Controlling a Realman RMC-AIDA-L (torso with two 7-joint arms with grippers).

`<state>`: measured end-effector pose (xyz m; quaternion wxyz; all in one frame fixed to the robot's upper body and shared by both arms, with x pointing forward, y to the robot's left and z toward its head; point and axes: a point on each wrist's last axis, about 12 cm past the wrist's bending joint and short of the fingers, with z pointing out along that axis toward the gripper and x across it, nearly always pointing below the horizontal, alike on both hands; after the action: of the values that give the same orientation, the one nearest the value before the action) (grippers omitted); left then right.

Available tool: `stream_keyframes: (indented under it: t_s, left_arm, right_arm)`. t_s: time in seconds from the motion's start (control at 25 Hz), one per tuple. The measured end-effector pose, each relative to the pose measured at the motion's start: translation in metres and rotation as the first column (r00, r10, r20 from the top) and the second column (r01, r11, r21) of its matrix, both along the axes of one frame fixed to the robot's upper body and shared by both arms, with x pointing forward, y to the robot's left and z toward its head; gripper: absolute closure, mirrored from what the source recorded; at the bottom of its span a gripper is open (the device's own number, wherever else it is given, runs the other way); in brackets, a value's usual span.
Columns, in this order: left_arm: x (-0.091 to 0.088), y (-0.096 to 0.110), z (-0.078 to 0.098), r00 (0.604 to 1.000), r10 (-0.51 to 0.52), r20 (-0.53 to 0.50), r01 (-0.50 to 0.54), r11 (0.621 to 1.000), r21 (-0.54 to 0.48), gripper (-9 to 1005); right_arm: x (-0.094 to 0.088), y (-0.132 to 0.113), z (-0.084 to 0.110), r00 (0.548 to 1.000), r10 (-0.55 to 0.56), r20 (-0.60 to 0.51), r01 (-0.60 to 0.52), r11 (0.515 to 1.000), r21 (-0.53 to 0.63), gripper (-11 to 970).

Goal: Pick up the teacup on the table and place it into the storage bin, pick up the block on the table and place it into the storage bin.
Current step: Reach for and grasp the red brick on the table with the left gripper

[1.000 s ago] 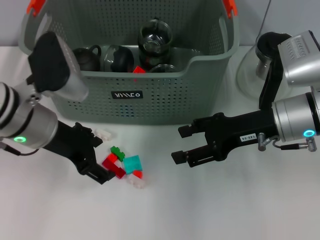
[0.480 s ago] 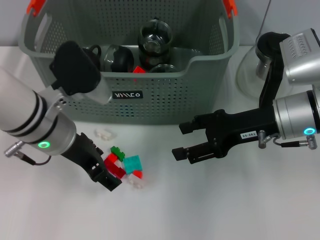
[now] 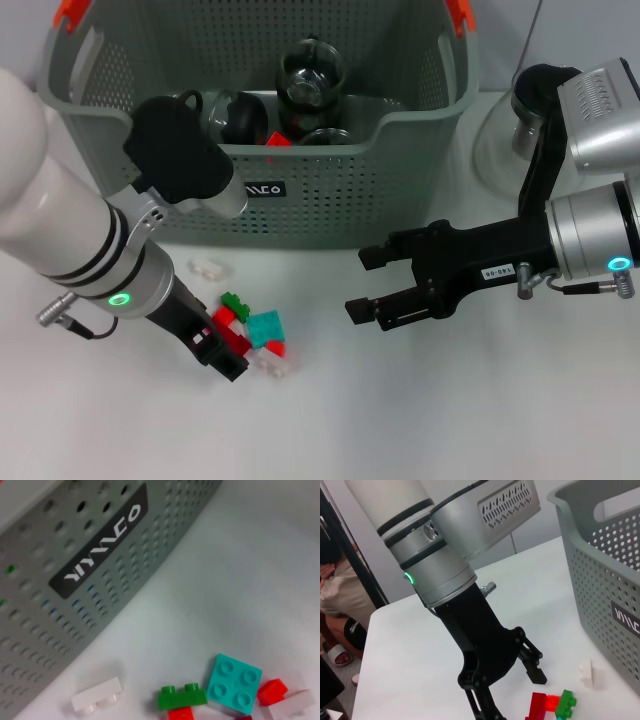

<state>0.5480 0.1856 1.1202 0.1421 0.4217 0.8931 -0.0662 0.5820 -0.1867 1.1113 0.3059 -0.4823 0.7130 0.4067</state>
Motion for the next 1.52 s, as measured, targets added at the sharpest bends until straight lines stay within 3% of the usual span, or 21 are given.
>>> stream_keyframes:
  t_s: [1.52]
  left_arm:
    - [0.007, -0.013, -0.011, 0.999, 0.005, 0.045, -0.007, 0.999, 0.052, 65]
  right_arm:
    - [0.003, -0.002, 0.000, 1.000, -0.020, 0.012, 0.020, 1.000, -0.001, 107]
